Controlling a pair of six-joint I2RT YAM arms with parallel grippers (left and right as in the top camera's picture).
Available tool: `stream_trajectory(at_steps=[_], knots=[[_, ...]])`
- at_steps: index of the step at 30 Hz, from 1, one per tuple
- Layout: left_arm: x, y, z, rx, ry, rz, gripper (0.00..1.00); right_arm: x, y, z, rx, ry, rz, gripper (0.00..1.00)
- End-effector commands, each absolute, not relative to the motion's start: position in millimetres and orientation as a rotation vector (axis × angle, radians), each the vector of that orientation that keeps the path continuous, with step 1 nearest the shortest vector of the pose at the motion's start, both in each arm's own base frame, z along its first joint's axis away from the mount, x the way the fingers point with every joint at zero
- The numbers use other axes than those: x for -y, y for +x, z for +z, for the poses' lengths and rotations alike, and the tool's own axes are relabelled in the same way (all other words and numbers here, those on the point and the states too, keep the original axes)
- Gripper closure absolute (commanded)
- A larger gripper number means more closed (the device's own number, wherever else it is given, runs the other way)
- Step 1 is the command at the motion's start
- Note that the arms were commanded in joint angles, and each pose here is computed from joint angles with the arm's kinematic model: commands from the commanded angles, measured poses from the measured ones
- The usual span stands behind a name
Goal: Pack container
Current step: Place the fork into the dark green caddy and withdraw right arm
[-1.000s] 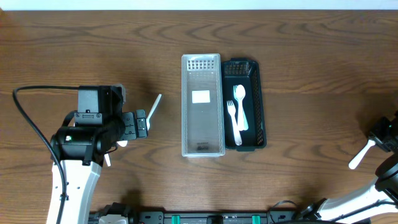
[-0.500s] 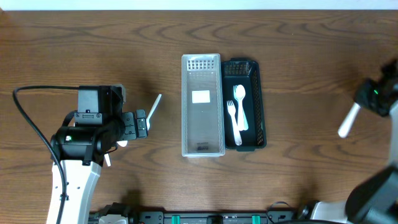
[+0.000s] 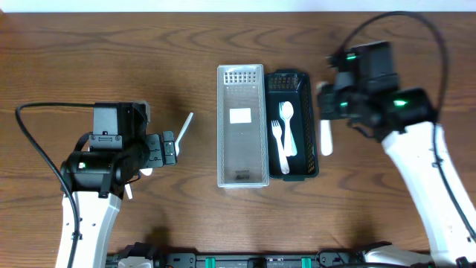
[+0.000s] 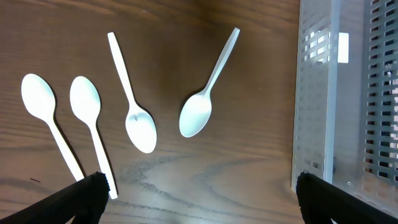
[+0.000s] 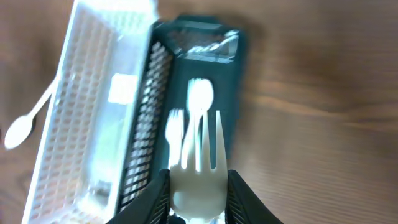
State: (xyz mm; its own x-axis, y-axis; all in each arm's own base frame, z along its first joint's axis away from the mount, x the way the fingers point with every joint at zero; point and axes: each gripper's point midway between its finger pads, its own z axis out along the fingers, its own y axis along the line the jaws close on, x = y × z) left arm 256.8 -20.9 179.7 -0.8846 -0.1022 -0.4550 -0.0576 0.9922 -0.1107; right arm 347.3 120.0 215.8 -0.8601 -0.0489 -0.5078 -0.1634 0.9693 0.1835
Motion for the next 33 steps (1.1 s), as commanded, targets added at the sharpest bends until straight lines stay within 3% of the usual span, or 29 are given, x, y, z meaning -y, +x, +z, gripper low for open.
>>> stream_trajectory(at_steps=[1, 9, 16, 20, 24, 30, 33], knots=[[18, 260, 186, -2.642, -0.114, -0.113, 0.02, -141, 350, 192, -2.664, -0.176, 0.271, 0.73], [18, 260, 186, -2.642, -0.114, -0.113, 0.02, -163, 359, 115, -2.850, -0.192, 0.231, 0.71], [18, 260, 186, -2.642, -0.114, -0.113, 0.02, -167, 366, 99, -2.862, -0.198, 0.226, 0.55], [18, 260, 186, -2.642, -0.114, -0.113, 0.02, -170, 374, 121, -2.802, -0.215, 0.247, 0.48], [18, 260, 186, -2.643, -0.113, -0.113, 0.02, -162, 389, 178, -2.684, -0.240, 0.214, 0.40], [18, 259, 189, -2.646, -0.050, -0.097, 0.02, -81, 395, 271, -2.504, -0.003, 0.030, 0.08], [18, 262, 195, -2.665, -0.041, -0.093, 0.02, -30, 379, 284, -2.502, 0.146, -0.021, 0.01]])
